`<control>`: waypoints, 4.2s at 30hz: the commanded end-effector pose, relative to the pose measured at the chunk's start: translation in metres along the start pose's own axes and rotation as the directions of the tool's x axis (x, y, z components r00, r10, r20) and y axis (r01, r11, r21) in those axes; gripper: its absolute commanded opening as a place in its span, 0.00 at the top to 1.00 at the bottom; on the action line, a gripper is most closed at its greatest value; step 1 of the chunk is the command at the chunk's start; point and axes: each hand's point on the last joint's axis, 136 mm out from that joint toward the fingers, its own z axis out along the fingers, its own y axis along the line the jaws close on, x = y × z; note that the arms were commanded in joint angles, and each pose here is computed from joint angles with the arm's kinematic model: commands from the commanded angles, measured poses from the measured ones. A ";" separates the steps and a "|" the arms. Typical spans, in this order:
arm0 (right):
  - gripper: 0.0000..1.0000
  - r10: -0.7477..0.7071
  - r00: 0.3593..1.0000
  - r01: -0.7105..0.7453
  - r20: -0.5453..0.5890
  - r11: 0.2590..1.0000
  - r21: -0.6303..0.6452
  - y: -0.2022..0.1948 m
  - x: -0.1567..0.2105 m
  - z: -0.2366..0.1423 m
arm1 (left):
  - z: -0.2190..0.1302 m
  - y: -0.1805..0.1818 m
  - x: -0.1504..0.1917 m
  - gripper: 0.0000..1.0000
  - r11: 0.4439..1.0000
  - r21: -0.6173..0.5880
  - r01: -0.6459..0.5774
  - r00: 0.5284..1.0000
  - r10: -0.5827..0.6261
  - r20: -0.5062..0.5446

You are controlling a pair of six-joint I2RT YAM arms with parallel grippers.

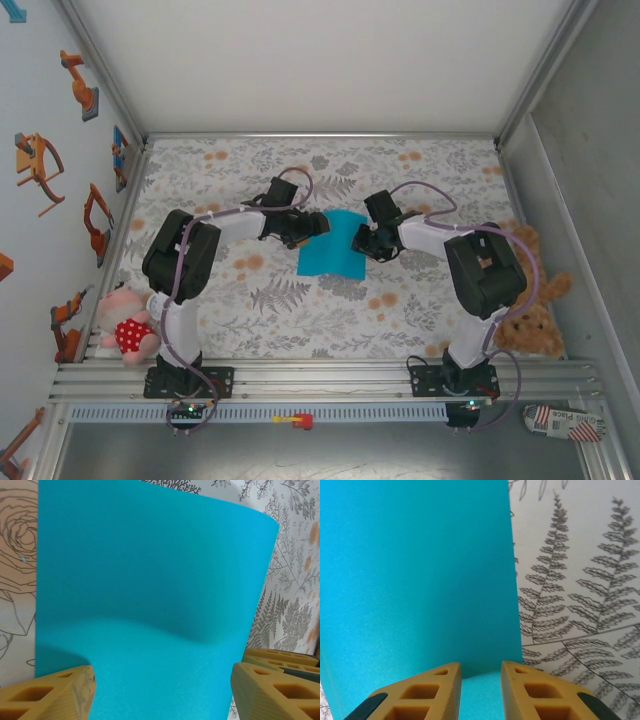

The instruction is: Fold a paper plane with a square sheet of paper (pick it up from the middle)

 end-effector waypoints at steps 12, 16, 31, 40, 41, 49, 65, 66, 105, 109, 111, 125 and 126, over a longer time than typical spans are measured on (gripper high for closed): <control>0.74 -0.036 0.997 0.032 -0.062 0.997 -0.070 0.023 0.008 0.022 | -0.005 -0.008 0.014 0.19 0.994 0.110 -0.004 1.000 0.003 0.013; 0.74 -0.043 0.996 0.037 -0.074 0.995 -0.090 0.031 0.011 0.027 | -0.004 -0.011 0.015 0.16 0.992 0.125 -0.008 1.000 0.007 0.006; 0.74 -0.029 0.995 0.013 -0.090 0.984 -0.175 0.046 0.016 0.033 | 0.006 -0.001 0.023 0.23 0.998 -0.021 -0.062 0.997 0.061 -0.051; 0.73 -0.053 0.999 0.050 -0.010 0.980 -0.191 0.046 0.010 0.006 | -0.007 -0.011 0.010 0.44 0.995 -0.010 -0.101 0.995 0.101 0.000; 0.72 -0.061 0.998 0.062 0.010 0.977 -0.202 0.047 0.008 0.000 | -0.009 -0.012 0.008 0.46 0.994 -0.003 -0.105 0.994 0.105 0.006; 0.62 -0.028 0.982 0.110 0.188 0.888 -0.446 0.072 -0.023 -0.081 | -0.061 -0.051 -0.009 0.66 0.969 0.187 -0.162 0.986 0.151 0.073; 0.22 -0.039 0.974 0.205 0.225 0.583 -0.786 0.144 -0.049 -0.145 | -0.161 -0.122 -0.020 0.65 0.817 0.536 -0.212 0.976 0.149 0.158; 0.21 -0.037 0.973 0.209 0.229 0.566 -0.798 0.147 -0.051 -0.147 | -0.161 -0.122 -0.019 0.65 0.817 0.538 -0.206 0.978 0.146 0.152; 1.00 -0.141 0.961 0.272 0.237 0.615 -0.740 0.146 -0.038 -0.158 | -0.139 -0.091 -0.017 0.64 0.882 0.453 -0.126 0.992 0.106 0.070; 1.00 -0.149 0.955 0.288 0.256 0.665 -0.689 0.139 -0.038 -0.162 | -0.143 -0.081 -0.021 0.38 0.909 0.399 -0.120 0.991 0.087 0.101; 1.00 -0.155 0.952 0.296 0.265 0.696 -0.654 0.134 -0.039 -0.165 | -0.146 -0.067 -0.024 0.24 0.933 0.343 -0.110 0.989 0.070 0.127; 1.00 -0.197 0.940 0.281 0.279 0.910 -0.305 0.085 -0.039 -0.217 | -0.219 0.007 -0.024 0.04 0.992 0.071 -0.104 0.905 0.065 0.421; 1.00 -0.194 0.940 0.277 0.279 0.914 -0.297 0.086 -0.040 -0.219 | -0.221 0.009 -0.024 0.04 0.992 0.064 -0.106 0.899 0.068 0.432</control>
